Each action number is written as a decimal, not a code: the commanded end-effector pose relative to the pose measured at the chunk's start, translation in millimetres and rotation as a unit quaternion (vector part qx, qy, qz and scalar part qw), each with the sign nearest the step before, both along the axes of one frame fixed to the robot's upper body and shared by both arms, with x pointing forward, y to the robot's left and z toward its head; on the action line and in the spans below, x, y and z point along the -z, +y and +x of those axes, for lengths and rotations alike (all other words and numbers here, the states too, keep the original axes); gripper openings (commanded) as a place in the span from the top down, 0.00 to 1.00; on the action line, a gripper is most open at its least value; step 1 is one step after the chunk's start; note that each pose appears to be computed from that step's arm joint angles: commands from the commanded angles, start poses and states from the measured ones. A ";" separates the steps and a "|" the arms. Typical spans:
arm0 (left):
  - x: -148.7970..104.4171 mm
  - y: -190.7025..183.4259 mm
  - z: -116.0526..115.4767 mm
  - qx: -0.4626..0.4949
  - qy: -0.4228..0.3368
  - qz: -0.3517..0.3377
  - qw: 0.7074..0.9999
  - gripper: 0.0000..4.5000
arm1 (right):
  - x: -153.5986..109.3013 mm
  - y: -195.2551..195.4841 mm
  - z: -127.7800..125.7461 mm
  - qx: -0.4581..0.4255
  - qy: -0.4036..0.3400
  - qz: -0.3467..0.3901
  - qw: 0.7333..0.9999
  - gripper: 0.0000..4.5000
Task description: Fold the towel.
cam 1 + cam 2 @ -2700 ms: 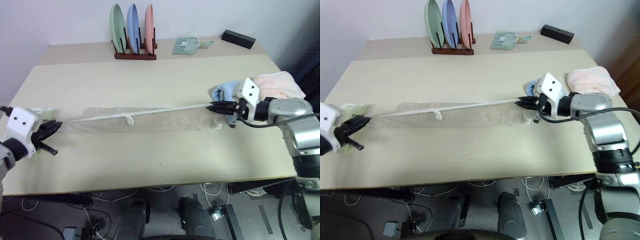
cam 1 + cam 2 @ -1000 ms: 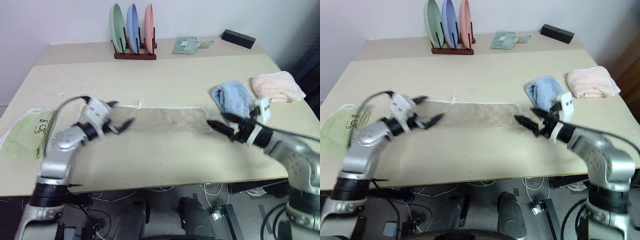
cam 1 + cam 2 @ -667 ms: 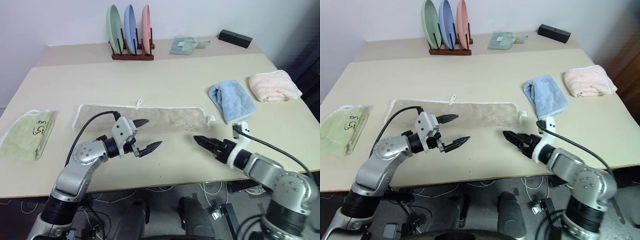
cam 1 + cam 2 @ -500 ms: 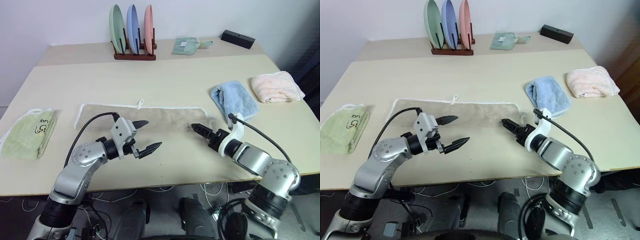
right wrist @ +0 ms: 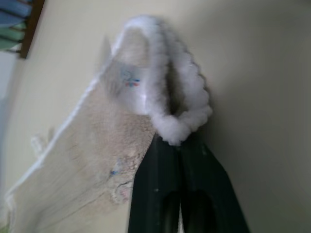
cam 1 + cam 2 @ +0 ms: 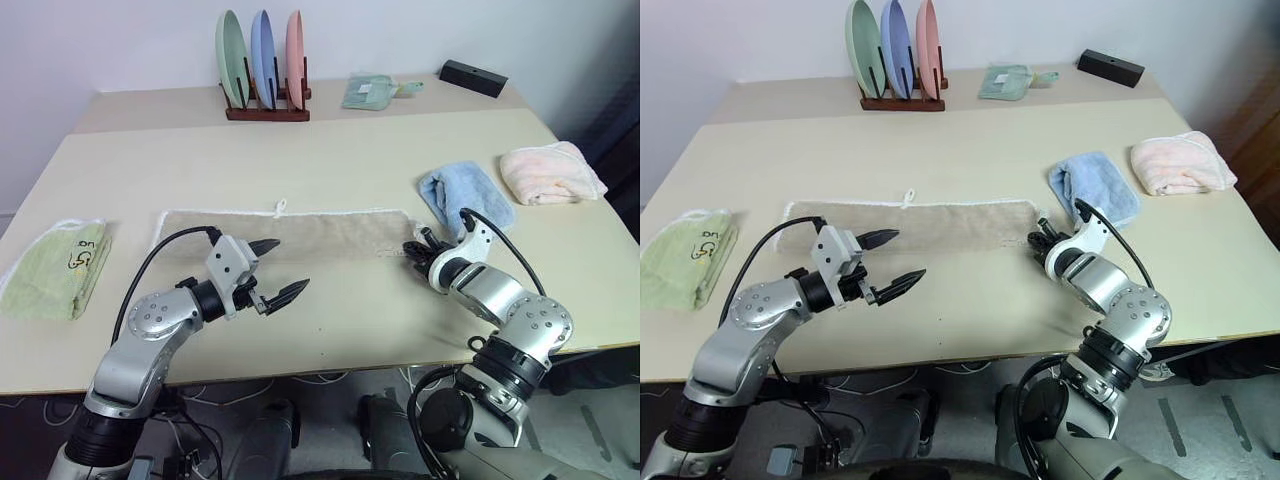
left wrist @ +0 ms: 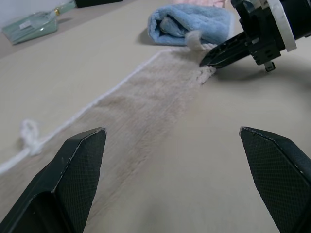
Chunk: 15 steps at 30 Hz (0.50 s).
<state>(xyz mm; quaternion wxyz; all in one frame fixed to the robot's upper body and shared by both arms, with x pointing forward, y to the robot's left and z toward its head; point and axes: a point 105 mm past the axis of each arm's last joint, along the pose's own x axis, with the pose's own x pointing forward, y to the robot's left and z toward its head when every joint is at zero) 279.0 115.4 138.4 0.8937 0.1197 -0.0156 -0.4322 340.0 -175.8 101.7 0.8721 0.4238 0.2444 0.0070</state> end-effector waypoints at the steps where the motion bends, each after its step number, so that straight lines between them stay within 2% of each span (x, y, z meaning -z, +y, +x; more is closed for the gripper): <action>1: -11.1 0.9 -1.2 -0.001 -0.024 -0.004 1.000 0.00 | -31.2 -27.4 -5.1 -0.002 -0.061 -0.109 0.992 0.99; 5: -10.0 4.1 1.0 -0.004 -0.022 -0.003 1.000 0.00 | -74.1 -45.4 -5.8 -0.037 -0.137 -0.205 0.968 0.99; 8: -9.7 4.8 3.7 -0.006 -0.021 -0.004 1.000 0.00 | -101.2 -43.1 -6.6 -0.099 -0.184 -0.303 0.930 0.99; 11: -9.5 2.5 6.4 -0.003 -0.022 -0.005 1.000 0.00 | -115.3 -9.6 -9.9 -0.209 -0.233 -0.387 0.867 0.99; 13: -10.3 0.1 7.8 0.000 -0.025 -0.005 1.000 0.00 | -111.2 20.7 -15.5 -0.295 -0.259 -0.439 0.808 0.99; 15: -10.9 -1.5 8.8 0.002 -0.026 -0.006 1.000 0.00 | -103.7 42.2 -19.7 -0.351 -0.276 -0.457 0.770 0.99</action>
